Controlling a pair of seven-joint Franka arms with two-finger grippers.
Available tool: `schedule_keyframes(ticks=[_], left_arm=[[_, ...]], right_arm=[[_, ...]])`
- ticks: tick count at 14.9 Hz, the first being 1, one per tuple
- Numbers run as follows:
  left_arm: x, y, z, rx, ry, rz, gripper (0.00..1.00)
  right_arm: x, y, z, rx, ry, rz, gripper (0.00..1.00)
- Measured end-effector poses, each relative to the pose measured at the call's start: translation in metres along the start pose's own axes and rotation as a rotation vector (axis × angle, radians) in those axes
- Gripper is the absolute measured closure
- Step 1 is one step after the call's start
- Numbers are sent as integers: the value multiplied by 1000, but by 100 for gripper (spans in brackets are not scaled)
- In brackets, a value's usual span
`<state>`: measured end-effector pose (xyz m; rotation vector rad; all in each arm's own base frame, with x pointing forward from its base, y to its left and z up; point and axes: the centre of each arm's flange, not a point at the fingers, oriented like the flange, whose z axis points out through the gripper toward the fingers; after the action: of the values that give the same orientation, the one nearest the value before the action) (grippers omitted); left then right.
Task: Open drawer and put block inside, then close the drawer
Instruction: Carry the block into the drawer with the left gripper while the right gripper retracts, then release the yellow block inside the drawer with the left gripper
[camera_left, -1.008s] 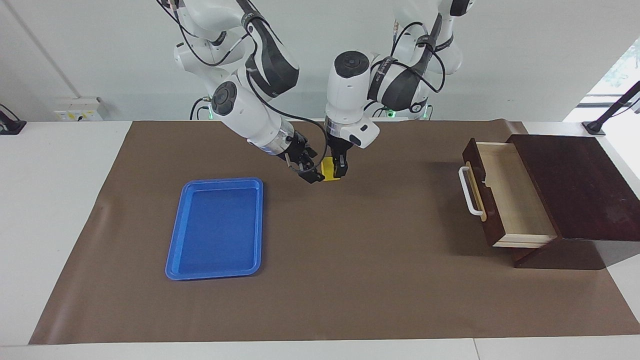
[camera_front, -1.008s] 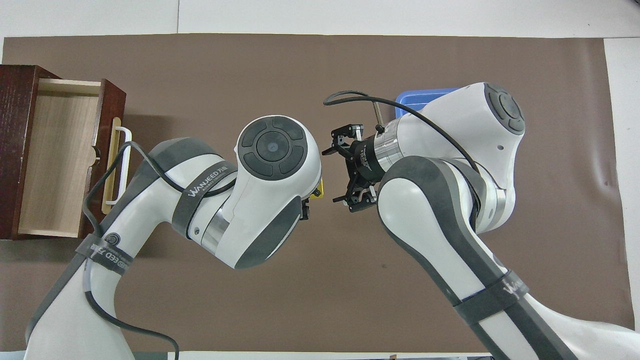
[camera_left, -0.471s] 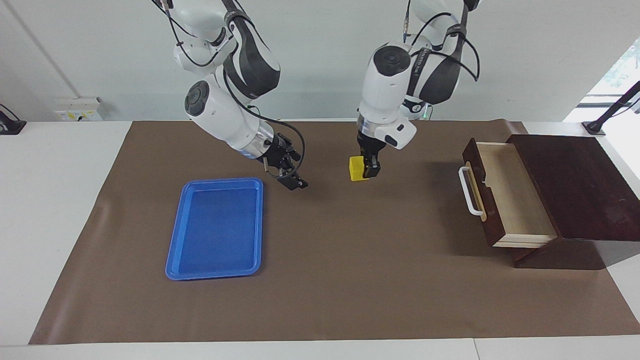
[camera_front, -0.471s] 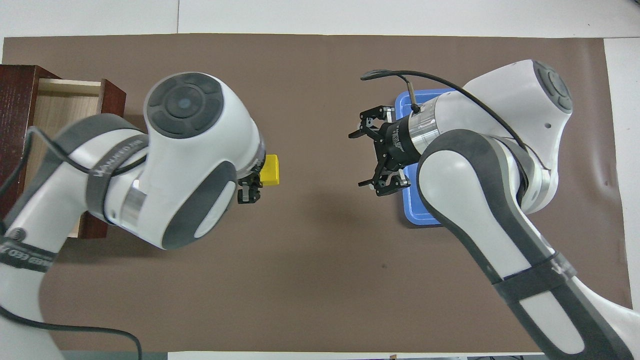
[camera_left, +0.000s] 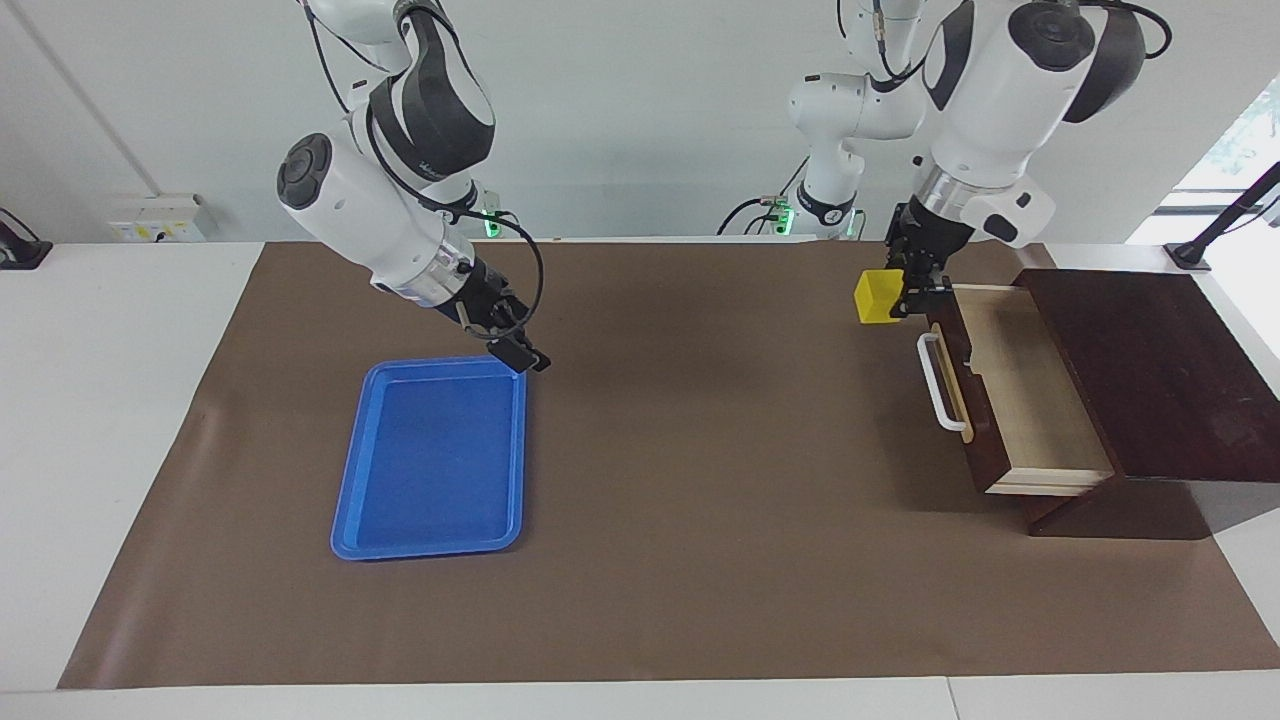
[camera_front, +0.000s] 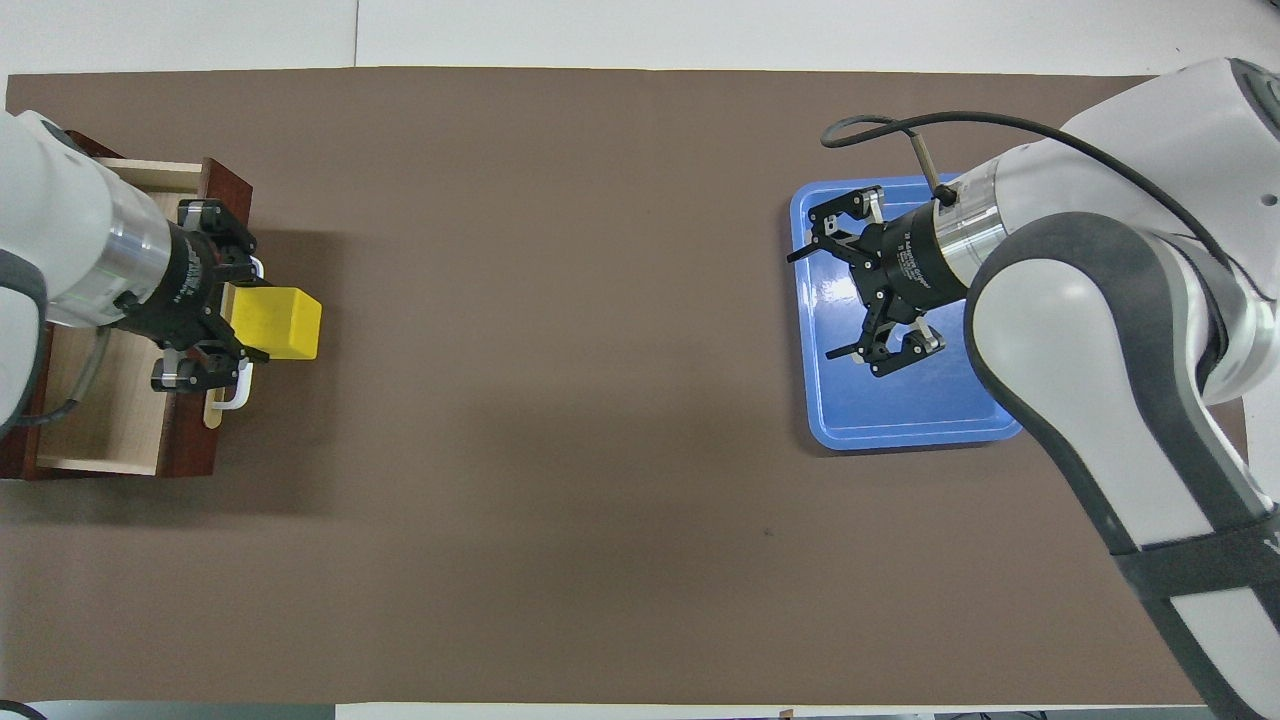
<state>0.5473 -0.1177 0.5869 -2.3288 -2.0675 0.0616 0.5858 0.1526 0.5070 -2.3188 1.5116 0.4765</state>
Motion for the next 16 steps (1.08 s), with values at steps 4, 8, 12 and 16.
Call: schedule_keyframes(ticks=[4, 8, 12, 16], left_arm=[[94, 1, 1, 1, -8, 53, 45], [140, -5, 12, -7, -10, 78, 45], [145, -12, 40, -48, -1, 68, 45], [166, -15, 55, -73, 5, 57, 45]], right_arm=[[22, 24, -36, -53, 72, -226, 0], [40, 48, -71, -129, 157, -483, 0], [59, 70, -102, -191, 214, -709, 0], [64, 83, -126, -296, 291, -988, 0]])
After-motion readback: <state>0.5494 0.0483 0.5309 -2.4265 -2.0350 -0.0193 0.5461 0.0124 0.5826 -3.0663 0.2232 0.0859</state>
